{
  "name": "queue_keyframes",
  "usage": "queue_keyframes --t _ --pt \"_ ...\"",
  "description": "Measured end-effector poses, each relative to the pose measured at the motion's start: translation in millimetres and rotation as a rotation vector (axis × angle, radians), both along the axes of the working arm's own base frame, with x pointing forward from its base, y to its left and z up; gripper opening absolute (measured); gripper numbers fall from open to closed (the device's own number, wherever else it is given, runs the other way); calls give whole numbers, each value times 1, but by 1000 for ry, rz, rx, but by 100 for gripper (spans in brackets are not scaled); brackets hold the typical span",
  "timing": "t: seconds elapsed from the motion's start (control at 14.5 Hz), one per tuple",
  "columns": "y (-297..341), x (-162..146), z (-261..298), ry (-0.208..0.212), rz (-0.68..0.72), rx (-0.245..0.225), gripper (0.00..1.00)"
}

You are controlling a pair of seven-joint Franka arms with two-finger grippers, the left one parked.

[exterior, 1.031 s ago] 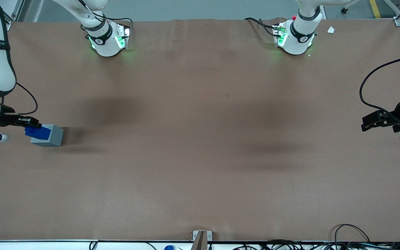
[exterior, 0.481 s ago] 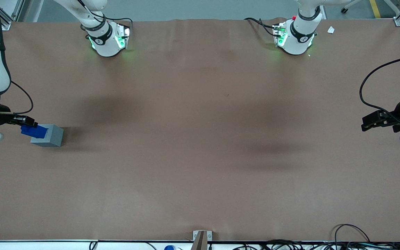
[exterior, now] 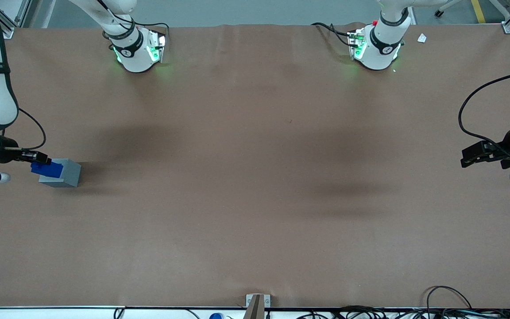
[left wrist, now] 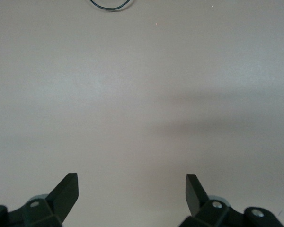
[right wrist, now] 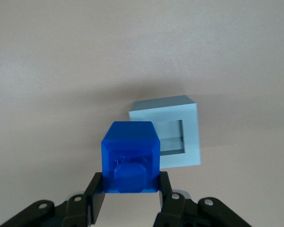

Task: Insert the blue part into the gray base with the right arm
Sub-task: 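Align and lower the blue cube into the gray base opening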

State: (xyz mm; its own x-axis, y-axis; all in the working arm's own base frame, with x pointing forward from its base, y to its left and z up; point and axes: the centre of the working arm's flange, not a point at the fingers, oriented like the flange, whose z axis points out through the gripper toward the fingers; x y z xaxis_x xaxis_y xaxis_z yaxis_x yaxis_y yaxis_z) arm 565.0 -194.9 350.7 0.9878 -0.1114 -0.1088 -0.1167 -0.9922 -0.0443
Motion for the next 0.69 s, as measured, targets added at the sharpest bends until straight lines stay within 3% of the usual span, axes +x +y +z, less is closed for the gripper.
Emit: queue_keyframes --t 0.69 --pt "-25 -14 -26 32 98 17 51"
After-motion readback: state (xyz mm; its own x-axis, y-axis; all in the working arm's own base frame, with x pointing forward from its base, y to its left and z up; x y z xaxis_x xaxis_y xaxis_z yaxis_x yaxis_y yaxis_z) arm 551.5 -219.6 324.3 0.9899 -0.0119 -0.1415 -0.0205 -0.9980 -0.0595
